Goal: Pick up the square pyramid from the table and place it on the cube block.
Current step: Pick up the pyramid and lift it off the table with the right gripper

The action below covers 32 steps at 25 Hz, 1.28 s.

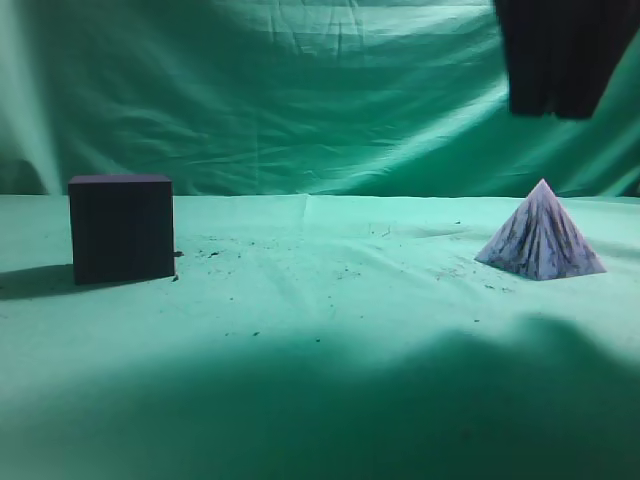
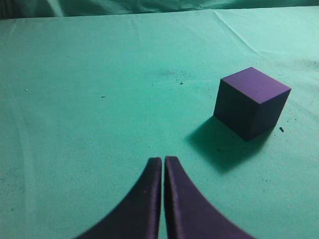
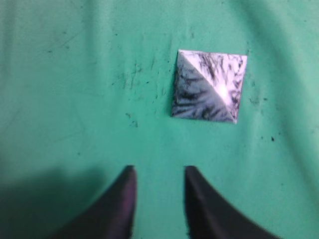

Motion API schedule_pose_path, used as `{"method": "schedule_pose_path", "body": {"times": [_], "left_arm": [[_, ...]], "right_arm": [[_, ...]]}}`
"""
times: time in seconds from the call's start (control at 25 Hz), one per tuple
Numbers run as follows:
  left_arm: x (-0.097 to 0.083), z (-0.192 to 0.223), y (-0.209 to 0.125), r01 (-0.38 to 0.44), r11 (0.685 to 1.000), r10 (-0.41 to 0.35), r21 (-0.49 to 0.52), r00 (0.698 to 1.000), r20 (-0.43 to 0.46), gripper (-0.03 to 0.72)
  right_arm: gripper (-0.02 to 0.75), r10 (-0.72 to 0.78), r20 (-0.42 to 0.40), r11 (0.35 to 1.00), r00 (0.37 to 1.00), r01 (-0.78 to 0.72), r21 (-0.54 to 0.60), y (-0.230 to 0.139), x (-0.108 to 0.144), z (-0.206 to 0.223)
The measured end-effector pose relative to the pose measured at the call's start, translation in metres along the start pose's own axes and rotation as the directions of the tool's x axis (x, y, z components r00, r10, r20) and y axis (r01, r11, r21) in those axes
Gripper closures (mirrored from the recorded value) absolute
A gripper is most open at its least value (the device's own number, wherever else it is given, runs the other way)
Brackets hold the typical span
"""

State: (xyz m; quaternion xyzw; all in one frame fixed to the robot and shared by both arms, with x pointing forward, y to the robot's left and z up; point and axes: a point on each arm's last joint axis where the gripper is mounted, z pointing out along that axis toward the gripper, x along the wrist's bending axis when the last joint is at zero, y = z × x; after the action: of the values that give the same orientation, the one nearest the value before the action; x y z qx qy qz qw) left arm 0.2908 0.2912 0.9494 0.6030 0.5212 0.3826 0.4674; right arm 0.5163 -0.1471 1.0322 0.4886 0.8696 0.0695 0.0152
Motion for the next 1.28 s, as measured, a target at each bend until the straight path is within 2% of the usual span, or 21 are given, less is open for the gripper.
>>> {"method": "schedule_pose_path", "body": {"times": [0.16,0.24,0.36,0.6,0.88,0.92,0.96,1.0,1.08,1.12,1.16,1.2,1.28], "left_arm": [[0.000,0.000,0.000,0.000,1.000,0.000,0.000,1.000,0.000,0.688],[0.000,0.000,0.000,0.000,1.000,0.000,0.000,1.000,0.000,0.688],[0.000,0.000,0.000,0.000,1.000,0.000,0.000,1.000,0.000,0.688],[0.000,0.000,0.000,0.000,1.000,0.000,0.000,1.000,0.000,0.688],[0.000,0.000,0.000,0.002,1.000,-0.002,0.000,1.000,0.001,0.688],[0.000,0.000,0.000,0.004,1.000,-0.004,0.000,1.000,0.001,0.688],[0.000,0.000,0.000,0.004,1.000,-0.004,0.000,1.000,0.002,0.688],[0.000,0.000,0.000,0.009,1.000,-0.009,0.000,1.000,0.003,0.688],[-0.001,0.000,0.000,0.018,1.000,-0.018,0.000,1.000,0.007,0.688],[-0.001,0.000,0.000,0.018,1.000,-0.018,0.000,1.000,0.007,0.688],[-0.001,0.000,0.000,0.018,1.000,-0.018,0.000,1.000,0.007,0.688],[-0.001,0.000,0.000,0.018,1.000,-0.018,0.000,1.000,0.007,0.688],[-0.001,0.000,0.000,0.018,1.000,-0.018,0.000,1.000,0.007,0.688]], "right_arm": [[0.162,0.054,0.031,0.998,0.998,-0.055,0.031,0.014,-0.005,0.023],[0.090,0.098,0.064,0.995,0.993,-0.100,0.029,0.019,-0.008,0.033],[0.093,0.122,0.096,0.992,0.988,-0.125,0.030,0.023,-0.012,0.047],[0.093,0.127,0.098,0.991,0.987,-0.131,0.040,0.033,-0.015,0.077],[0.093,0.204,0.087,0.976,0.975,-0.210,0.062,0.037,-0.038,0.103],[0.154,0.217,0.077,0.973,0.973,-0.223,0.067,0.038,-0.039,0.104],[0.153,0.222,0.073,0.971,0.972,-0.227,0.072,0.038,-0.038,0.106],[0.214,0.223,0.071,0.971,0.972,-0.228,0.073,0.038,-0.038,0.106],[0.286,0.223,0.071,0.970,0.972,-0.229,0.078,0.039,-0.039,0.107],[0.307,0.221,0.071,0.971,0.973,-0.226,0.080,0.039,-0.039,0.107],[0.290,0.217,0.073,0.971,0.973,-0.223,0.083,0.039,-0.039,0.106],[0.342,0.212,0.077,0.972,0.974,-0.219,0.085,0.039,-0.039,0.106],[0.332,0.207,0.084,0.973,0.975,-0.214,0.091,0.040,-0.040,0.104]]}}
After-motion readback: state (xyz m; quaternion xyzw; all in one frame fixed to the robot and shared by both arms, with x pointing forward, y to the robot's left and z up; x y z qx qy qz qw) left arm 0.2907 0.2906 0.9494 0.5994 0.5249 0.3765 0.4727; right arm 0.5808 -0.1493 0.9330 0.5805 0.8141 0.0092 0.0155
